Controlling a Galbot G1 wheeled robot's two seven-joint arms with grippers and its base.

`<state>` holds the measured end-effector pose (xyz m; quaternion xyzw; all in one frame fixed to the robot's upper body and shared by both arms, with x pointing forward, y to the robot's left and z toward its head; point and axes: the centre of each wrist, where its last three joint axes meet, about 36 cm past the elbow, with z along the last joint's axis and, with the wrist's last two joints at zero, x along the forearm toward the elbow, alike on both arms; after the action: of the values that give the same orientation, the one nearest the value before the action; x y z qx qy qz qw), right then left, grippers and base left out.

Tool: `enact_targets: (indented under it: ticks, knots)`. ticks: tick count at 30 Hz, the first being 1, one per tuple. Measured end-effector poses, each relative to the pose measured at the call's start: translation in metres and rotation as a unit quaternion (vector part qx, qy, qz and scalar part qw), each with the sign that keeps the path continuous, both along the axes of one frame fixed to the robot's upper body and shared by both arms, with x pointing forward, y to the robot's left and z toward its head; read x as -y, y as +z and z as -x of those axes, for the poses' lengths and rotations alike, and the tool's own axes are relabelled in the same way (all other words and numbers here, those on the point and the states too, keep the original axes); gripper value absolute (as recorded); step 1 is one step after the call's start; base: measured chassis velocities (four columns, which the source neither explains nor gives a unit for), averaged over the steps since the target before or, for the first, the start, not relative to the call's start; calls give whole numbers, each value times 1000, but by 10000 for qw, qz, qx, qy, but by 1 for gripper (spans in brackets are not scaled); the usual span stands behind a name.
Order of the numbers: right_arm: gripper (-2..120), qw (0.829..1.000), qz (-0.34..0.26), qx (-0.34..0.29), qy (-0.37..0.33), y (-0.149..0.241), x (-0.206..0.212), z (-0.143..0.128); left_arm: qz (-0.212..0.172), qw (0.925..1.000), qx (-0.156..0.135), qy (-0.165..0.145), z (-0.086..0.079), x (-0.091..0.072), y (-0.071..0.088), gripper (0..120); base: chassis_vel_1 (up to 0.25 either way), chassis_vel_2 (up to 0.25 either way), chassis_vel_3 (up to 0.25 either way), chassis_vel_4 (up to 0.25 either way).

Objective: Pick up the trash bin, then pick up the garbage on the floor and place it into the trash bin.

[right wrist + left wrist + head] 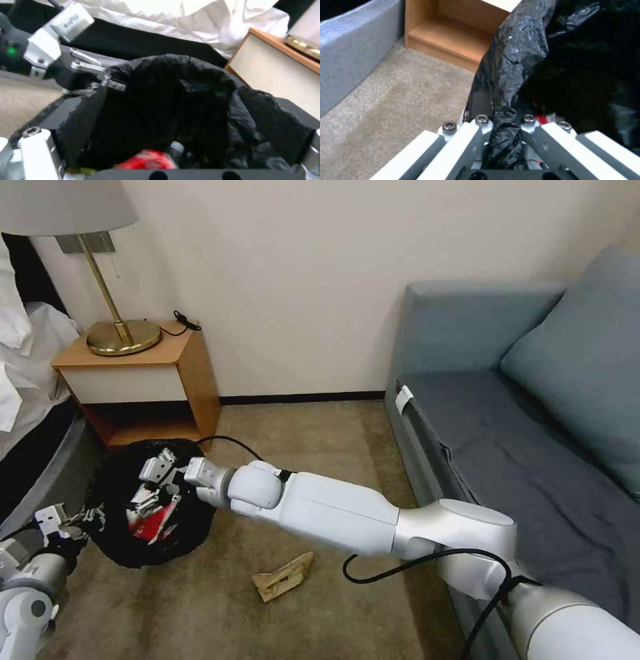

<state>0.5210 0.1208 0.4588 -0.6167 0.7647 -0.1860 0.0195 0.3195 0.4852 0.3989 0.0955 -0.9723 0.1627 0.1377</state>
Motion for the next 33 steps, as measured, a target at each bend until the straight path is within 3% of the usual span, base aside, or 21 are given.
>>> enact_targets:
  ticks: [6, 11, 16, 21, 27, 33]
  knots:
    - [100, 9996, -159, 45, -232, 6, 11, -7, 5, 10000, 7, 23, 1, 0, 0, 2, 0, 0, 0, 0]
    - [100, 9965, -304, 188, -751, 21, 45, -22, -75, 9999, 4, 107, 4, -6, 2, 2, 0, 0, 0, 0]
    - [100, 9923, -16, 417, -1168, 23, 95, -41, -319, 9991, -6, 269, 8, -17, 8, 2, 0, 0, 0, 0]
    - [100, 9895, 699, 446, -1182, 7, 134, -47, -512, 9979, 6, 400, 10, -27, 12, 2, 0, 0, 0, 0]
    - [100, 9773, 2056, -410, -300, -9, 178, -51, -595, 9970, -6, 500, 13, -35, 13, 2, 0, 0, 0, 0]
    - [100, 9481, 2844, -1120, 870, -31, 164, -44, -591, 9968, -19, 544, 17, -36, 12, 2, 0, 0, 0, 0]
